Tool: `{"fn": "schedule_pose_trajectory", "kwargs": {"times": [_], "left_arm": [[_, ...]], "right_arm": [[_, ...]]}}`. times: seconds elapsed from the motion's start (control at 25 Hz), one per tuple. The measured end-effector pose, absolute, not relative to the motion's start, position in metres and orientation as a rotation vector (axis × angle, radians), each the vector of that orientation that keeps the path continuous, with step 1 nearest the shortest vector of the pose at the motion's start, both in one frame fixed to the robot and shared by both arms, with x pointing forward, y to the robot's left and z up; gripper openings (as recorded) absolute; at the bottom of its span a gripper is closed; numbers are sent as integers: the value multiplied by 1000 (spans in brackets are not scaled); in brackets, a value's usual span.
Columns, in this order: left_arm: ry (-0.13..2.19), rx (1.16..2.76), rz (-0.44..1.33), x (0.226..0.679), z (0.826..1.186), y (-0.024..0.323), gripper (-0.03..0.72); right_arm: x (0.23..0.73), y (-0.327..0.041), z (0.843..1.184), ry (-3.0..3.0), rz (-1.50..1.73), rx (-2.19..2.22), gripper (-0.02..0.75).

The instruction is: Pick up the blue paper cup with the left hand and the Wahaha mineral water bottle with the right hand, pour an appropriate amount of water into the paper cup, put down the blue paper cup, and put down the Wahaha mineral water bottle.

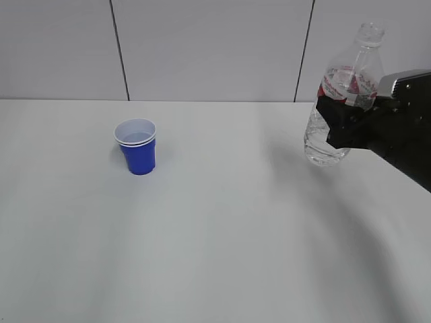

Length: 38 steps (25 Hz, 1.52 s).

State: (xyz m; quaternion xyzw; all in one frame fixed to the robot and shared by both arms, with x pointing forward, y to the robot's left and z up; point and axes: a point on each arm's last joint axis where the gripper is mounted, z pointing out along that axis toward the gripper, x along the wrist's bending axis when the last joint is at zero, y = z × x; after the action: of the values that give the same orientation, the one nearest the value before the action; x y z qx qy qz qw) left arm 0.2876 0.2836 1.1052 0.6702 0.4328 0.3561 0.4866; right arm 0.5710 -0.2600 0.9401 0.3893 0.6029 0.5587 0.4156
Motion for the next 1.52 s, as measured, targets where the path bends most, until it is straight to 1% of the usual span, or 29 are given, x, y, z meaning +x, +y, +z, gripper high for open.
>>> {"fn": "schedule_pose_trajectory", "kwargs": {"times": [0.12,0.28,0.32,0.68,0.88,1.28,1.52], "left_arm": [[1066,1643,867,264,1108,294,552],[1092,1676,849,252,1103,299,552],[1120,1716,828,248,1098,301,552],[1219,1864,701,238,1081,303,552],[1262,1930,661,244,1060,300,552],[1239,1896,683,246,1056,299,552],[1238,1895,686,246,1057,299,552]], "right_arm": [[571,-260,940,1513,1403,979,421],[571,-260,940,1513,1403,979,421],[571,-260,940,1513,1403,979,421],[571,-260,940,1513,1403,979,421],[571,-260,940,1513,1403,979,421],[572,-260,941,1502,1419,992,421],[585,-257,955,1484,1455,939,421]]}}
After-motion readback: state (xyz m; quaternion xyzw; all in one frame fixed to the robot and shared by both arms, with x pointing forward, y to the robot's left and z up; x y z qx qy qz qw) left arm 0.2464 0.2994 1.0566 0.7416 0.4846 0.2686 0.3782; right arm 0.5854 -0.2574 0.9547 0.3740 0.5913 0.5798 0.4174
